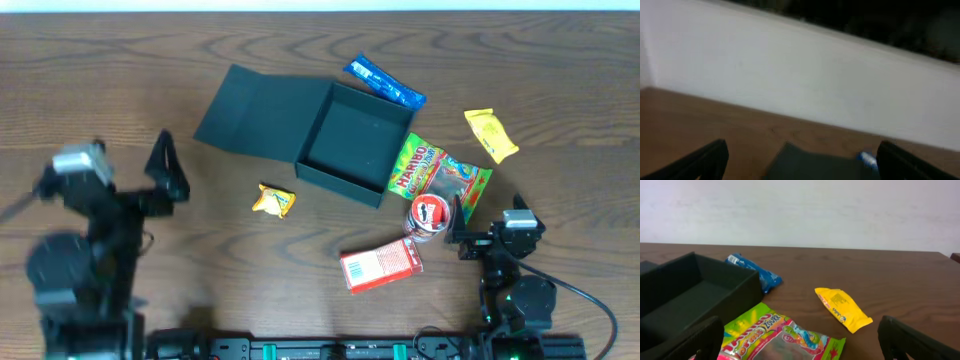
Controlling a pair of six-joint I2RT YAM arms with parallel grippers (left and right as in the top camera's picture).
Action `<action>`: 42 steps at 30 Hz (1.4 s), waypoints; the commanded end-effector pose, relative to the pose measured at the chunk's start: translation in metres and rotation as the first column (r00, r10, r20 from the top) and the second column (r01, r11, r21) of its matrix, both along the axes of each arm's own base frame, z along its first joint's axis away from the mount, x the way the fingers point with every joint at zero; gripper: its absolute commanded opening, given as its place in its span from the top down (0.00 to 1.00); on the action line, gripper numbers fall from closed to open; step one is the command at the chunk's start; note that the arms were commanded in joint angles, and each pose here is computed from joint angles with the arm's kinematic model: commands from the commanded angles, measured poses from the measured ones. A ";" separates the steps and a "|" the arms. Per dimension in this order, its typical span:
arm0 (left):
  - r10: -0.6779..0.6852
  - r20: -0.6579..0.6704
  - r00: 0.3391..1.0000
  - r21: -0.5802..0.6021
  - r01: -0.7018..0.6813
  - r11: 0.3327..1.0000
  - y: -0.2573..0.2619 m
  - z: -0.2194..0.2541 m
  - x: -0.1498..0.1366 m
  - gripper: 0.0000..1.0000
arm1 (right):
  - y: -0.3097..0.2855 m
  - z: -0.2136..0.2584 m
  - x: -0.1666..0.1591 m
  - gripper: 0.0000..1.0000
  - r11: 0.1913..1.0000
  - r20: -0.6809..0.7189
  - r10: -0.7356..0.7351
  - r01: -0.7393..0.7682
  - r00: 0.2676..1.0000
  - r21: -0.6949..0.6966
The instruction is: Pack container
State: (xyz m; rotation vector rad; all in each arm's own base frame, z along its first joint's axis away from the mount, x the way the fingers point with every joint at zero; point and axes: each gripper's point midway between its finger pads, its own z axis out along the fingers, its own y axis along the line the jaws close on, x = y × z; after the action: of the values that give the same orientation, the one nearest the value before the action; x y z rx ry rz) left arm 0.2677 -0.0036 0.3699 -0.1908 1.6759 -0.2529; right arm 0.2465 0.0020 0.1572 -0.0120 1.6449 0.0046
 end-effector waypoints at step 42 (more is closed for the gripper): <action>-0.021 -0.983 0.183 -0.044 -0.123 0.991 0.021 -0.200 -0.006 0.05 | -0.005 -0.001 0.000 0.01 1.000 -0.001 -0.020 0.020 1.000 0.003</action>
State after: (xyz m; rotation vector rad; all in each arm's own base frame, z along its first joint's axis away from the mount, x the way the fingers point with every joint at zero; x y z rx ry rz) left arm 0.2660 0.0100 0.1664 -0.6388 2.9905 0.0005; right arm 0.2465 0.0020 0.1573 -0.0120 1.6446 0.0046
